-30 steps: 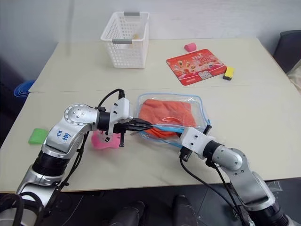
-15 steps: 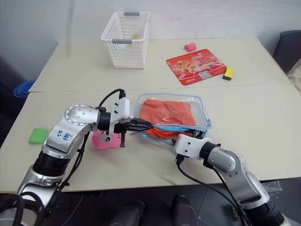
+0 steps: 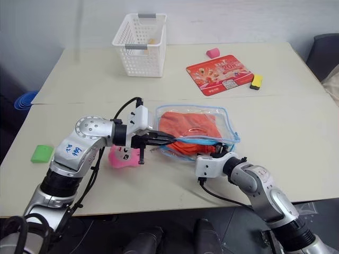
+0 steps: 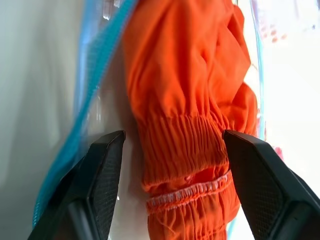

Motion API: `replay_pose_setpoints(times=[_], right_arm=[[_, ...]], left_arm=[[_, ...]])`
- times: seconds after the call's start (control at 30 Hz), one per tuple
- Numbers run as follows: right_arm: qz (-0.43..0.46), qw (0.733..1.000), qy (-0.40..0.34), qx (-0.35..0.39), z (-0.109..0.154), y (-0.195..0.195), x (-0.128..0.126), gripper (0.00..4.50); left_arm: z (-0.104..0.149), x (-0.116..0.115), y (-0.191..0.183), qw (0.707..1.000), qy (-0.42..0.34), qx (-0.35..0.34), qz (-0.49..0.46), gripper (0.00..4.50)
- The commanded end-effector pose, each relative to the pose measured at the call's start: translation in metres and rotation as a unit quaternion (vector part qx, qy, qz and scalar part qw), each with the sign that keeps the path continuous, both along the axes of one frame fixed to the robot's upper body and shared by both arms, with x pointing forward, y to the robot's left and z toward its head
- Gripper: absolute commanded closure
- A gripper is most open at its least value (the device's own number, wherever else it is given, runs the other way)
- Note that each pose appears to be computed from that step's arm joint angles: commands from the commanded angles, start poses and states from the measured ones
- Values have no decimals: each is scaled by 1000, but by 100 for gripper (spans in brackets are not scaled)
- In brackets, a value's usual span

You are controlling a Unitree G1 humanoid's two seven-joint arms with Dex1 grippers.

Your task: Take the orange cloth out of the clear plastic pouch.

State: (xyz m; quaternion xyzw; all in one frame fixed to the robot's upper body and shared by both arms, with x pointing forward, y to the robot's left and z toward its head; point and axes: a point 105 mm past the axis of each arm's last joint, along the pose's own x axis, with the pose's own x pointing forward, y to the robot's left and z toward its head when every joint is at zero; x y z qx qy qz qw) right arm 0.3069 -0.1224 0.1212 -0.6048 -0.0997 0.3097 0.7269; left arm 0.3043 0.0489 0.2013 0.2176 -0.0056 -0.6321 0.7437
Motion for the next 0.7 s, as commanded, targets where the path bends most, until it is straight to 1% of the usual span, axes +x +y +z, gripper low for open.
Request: replay_pose_setpoints(times=[0.03,0.2,0.3,0.53,0.57,0.7], right_arm=[[5,1000,-10,-13,-6,9,8,124],[-5,1000,-12,-3,-12,24,29,124],[2,1000,-5,0,-17,31,35,185],[28,1000,4,-5,-17,37,32,430],[31,999,5,-6,-18,37,31,445],[43,999,-6,-25,-14,36,26,446]], left_arm=[[18,-7,-6,999,-23,-24,-15,450],[18,-11,-11,999,-17,-30,-17,450],[19,-12,-13,999,-15,-33,-15,450],[20,-8,-12,999,-2,-45,4,450],[20,-8,-11,999,2,-49,7,450],[20,-1,-13,997,17,-67,30,450]])
